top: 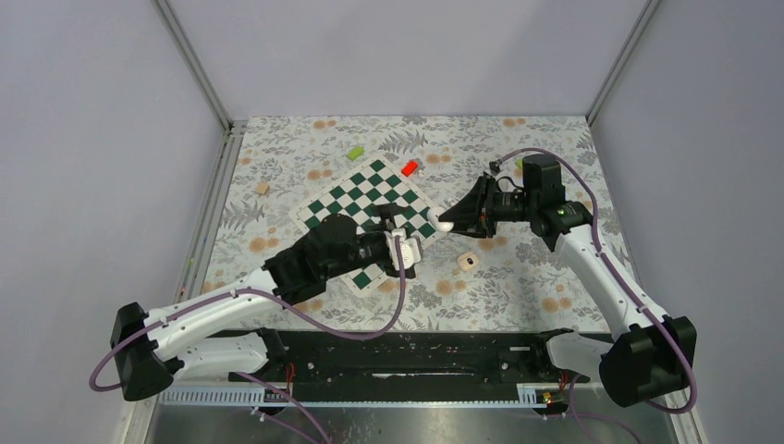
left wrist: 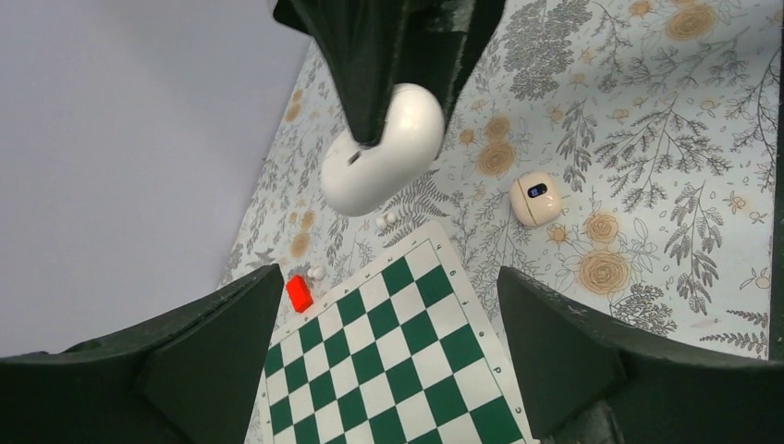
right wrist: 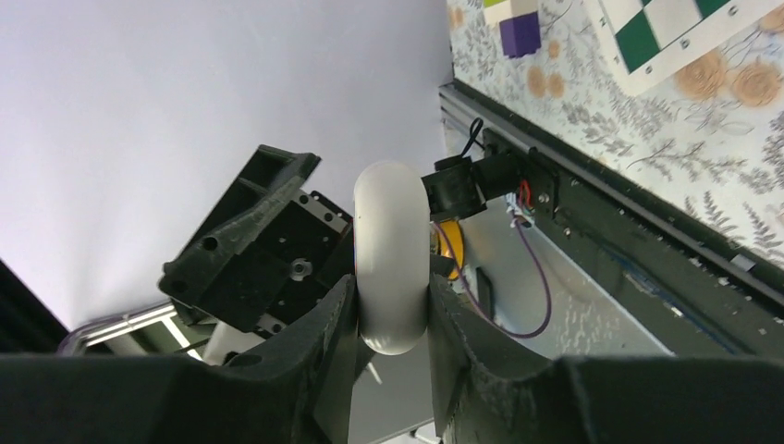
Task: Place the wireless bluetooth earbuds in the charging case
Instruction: Adjust the charging case.
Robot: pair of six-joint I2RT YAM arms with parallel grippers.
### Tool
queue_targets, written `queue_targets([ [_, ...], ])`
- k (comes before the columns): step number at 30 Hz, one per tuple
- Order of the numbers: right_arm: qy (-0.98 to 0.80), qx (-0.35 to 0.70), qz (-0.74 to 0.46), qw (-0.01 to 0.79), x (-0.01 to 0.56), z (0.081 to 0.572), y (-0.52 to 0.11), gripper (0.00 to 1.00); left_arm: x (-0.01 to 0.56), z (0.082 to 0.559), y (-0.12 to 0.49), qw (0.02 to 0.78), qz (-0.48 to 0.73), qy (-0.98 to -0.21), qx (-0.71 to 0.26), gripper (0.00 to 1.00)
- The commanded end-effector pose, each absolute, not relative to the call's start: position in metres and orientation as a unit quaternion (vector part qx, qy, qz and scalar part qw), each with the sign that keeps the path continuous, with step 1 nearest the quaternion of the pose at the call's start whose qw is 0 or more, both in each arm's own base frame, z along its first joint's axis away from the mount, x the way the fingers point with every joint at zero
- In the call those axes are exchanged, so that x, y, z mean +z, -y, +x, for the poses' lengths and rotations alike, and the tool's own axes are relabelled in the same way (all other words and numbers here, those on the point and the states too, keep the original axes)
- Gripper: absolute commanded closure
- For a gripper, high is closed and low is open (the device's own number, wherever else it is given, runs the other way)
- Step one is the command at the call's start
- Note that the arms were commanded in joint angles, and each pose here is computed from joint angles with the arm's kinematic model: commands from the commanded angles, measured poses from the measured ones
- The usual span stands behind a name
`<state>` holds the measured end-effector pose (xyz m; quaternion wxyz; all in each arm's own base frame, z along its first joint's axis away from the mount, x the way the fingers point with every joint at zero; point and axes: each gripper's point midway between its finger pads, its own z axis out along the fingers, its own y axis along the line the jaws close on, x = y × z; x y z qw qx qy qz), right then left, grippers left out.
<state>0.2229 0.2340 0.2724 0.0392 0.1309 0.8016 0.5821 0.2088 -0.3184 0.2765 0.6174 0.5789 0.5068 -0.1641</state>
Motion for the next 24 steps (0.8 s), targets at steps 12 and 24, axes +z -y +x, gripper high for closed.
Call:
queue_targets([
  [12, -0.766, 0.621, 0.153, -0.059, 0.289, 0.196, -0.236, 1.00, 0.304, 0.198, 0.339, 0.681, 0.574, -0.427, -0.154, 0.18],
  [24, -0.738, 0.654, 0.150, -0.064, 0.295, 0.197, -0.239, 1.00, 0.299, 0.198, 0.353, 0.664, 0.603, -0.417, -0.149, 0.27],
])
